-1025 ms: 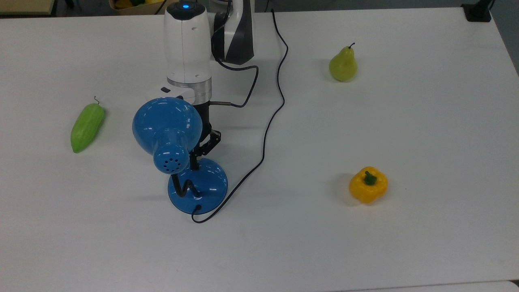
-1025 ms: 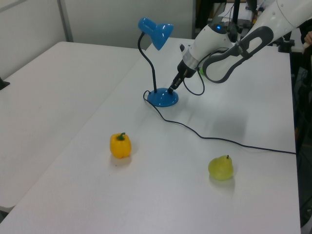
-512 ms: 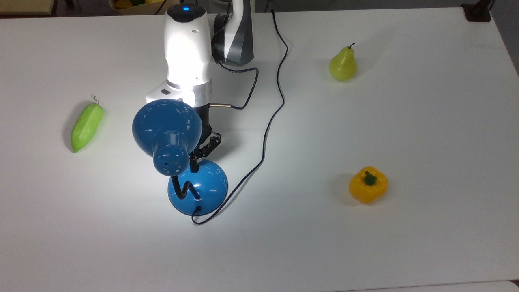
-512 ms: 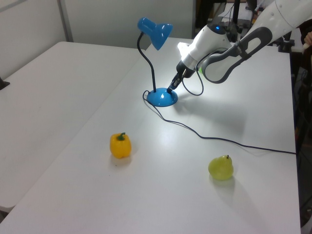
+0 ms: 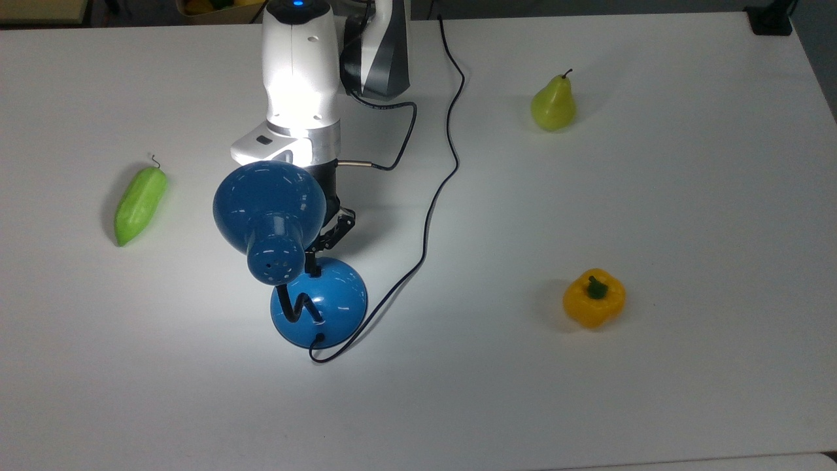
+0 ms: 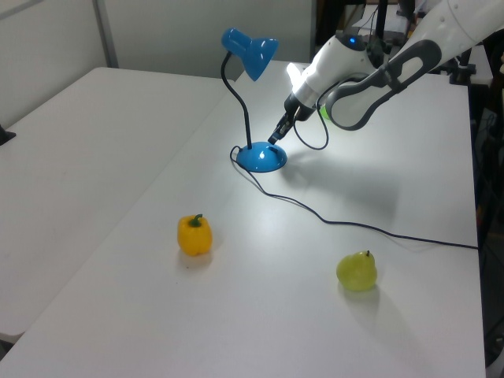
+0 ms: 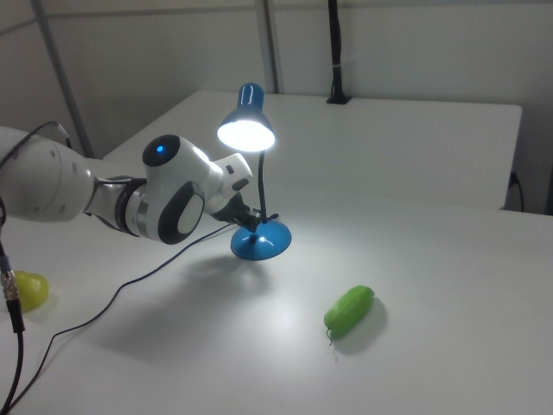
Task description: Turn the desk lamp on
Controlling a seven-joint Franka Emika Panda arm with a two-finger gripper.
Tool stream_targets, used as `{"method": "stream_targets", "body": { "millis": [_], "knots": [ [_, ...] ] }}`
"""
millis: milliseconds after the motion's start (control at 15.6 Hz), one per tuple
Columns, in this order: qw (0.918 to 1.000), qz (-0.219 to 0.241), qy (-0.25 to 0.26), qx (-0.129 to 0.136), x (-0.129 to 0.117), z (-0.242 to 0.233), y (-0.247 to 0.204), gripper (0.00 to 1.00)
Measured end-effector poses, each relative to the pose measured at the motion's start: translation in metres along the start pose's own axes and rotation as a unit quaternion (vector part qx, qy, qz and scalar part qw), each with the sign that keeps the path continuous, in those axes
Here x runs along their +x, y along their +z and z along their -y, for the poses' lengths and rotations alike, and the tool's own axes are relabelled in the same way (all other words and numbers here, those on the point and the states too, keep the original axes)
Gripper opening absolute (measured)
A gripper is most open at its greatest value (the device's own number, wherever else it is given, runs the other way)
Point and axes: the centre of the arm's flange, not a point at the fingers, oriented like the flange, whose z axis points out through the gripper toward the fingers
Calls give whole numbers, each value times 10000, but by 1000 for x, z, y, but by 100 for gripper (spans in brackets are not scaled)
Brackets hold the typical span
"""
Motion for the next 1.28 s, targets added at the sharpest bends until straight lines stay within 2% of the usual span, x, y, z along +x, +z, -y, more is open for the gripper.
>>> {"method": "stream_targets", "body": {
  "millis": [128, 320, 512, 576, 832, 1153, 1281],
  "knots": [
    [9995, 311, 12, 38, 4, -1, -20, 1],
    [9941, 1079, 24, 131, 4, -2, -56, 1],
    [9841, 1760, 5, 222, -5, 2, -80, 5],
    [9797, 1988, -11, 254, -8, 4, -88, 10],
    [9616, 2717, -87, 370, -15, 15, -135, 50],
    [9513, 3053, -52, 424, 0, 15, -230, 99],
    [9485, 3135, -66, 441, 12, 15, -266, 100]
  ]
}}
